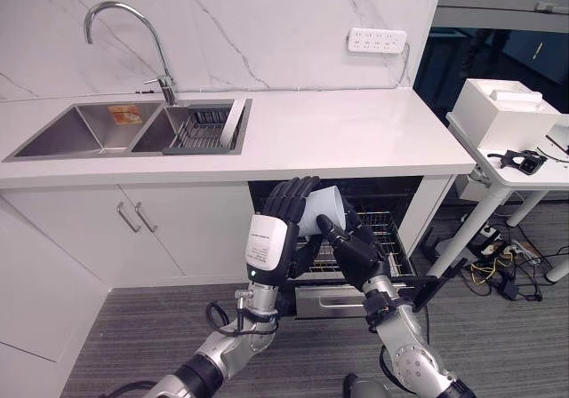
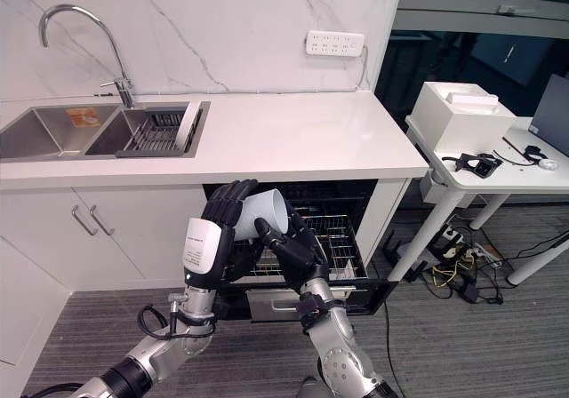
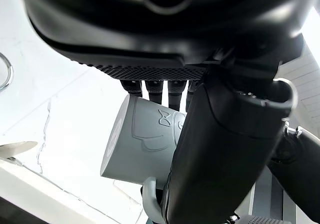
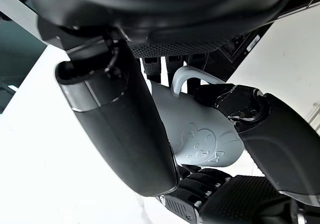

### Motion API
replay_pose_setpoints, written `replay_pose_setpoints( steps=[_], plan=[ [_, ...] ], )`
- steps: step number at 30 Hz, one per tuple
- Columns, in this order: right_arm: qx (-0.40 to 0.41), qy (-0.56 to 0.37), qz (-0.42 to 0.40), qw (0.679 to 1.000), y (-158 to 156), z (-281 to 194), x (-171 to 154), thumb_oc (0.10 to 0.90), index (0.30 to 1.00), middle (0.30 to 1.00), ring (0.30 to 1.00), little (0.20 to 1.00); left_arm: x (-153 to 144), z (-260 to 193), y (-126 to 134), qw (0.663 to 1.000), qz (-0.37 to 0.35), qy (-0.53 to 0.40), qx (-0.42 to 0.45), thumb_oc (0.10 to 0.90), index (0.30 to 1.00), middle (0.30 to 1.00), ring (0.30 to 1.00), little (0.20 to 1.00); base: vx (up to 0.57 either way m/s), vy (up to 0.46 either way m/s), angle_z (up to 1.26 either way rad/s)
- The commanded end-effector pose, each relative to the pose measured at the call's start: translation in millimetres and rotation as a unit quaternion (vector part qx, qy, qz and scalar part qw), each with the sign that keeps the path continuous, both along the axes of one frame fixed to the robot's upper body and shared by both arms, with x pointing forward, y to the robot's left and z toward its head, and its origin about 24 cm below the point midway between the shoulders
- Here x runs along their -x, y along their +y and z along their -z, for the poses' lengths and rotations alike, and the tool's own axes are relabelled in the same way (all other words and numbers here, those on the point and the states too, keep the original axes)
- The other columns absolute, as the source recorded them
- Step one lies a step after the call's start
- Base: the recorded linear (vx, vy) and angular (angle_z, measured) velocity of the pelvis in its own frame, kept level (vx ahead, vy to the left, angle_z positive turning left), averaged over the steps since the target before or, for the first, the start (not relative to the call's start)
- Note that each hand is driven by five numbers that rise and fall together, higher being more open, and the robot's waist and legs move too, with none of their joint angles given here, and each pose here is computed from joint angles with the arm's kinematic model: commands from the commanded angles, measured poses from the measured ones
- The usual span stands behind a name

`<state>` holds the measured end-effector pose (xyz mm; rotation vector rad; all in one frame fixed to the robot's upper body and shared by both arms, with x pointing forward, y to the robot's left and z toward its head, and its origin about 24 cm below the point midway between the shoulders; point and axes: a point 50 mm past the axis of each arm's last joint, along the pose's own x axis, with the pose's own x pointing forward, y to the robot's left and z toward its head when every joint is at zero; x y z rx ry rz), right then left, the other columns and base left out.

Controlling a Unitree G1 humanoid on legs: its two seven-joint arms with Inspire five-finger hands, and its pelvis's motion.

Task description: Place the dishes in the dishwasher.

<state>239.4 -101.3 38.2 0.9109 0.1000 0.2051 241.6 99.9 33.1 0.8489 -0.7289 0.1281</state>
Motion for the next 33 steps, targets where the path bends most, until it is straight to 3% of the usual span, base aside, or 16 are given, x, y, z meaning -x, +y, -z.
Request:
replay_pose_setpoints(
  steps=[1, 9, 16, 22, 25, 26, 27, 28, 33],
  plan=[
    [-0.144, -0.178, 0.131, 0.965, -28.8, -74.6, -25.9, 0.4, 0.3, 0.3, 0.3, 0.3, -11.6, -38.4, 0.7, 0.994, -0.014, -0.097, 0.049, 0.8, 0.9, 0.9, 0.9, 0.9, 0.0, 0.0, 0.0],
    [-0.153, -0.208, 0.221, 0.941, -53.4, -83.7, -18.5, 0.4, 0.3, 0.3, 0.3, 0.3, -9.9, -52.9, 3.6, 0.994, 0.0, -0.094, 0.051, 0.8, 0.9, 0.9, 0.9, 0.9, 0.0, 0.0, 0.0],
    [-0.027, -0.277, 0.303, 0.912, -67.6, -105.4, -7.4, 0.4, 0.3, 0.3, 0.3, 0.3, -9.2, -59.1, 2.5, 0.996, 0.03, -0.058, 0.061, 0.8, 0.9, 0.9, 0.9, 0.9, 0.0, 0.004, 0.01],
    [0.028, -0.318, 0.307, 0.897, -70.4, -116.1, -6.4, 0.4, 0.3, 0.3, 0.3, 0.3, -9.4, -56.3, -2.9, 0.977, 0.118, 0.066, 0.164, 0.8, 0.9, 0.9, 0.9, 0.9, 0.0, 0.0, 0.0],
    [0.054, -0.347, 0.301, 0.887, -70.7, -123.9, -7.8, 0.4, 0.3, 0.3, 0.3, 0.3, -8.8, -41.1, -11.7, 0.902, 0.212, 0.236, 0.293, 0.8, 0.9, 0.9, 0.9, 0.9, -0.01, -0.001, 0.03],
    [0.073, -0.364, 0.297, 0.88, -69.5, -129.5, -8.4, 0.4, 0.3, 0.3, 0.3, 0.3, -3.3, -31.1, -21.4, 0.855, 0.257, 0.305, 0.33, 0.8, 0.9, 0.9, 0.9, 0.9, -0.02, -0.002, 0.07],
    [0.075, -0.366, 0.297, 0.879, -69.6, -130.5, -8.5, 0.4, 0.3, 0.3, 0.3, 0.3, -1.7, -29.7, -23.2, 0.849, 0.263, 0.314, 0.334, 0.8, 0.9, 0.9, 0.9, 0.9, -0.02, 0.006, 0.05],
    [0.09, -0.375, 0.294, 0.874, -70.5, -135.2, -10.8, 0.4, 0.3, 0.3, 0.3, 0.3, 7.3, -24.1, -31.7, 0.806, 0.3, 0.353, 0.369, 0.8, 0.9, 0.9, 0.9, 0.9, -0.02, 0.015, 0.06],
    [0.095, -0.377, 0.29, 0.874, -77.3, -135.6, -13.0, 0.4, 0.3, 0.3, 0.3, 0.3, 14.2, -27.1, -29.6, 0.799, 0.32, 0.345, 0.375, 0.8, 0.9, 0.9, 0.9, 0.9, -0.01, 0.026, 0.08]
  ],
)
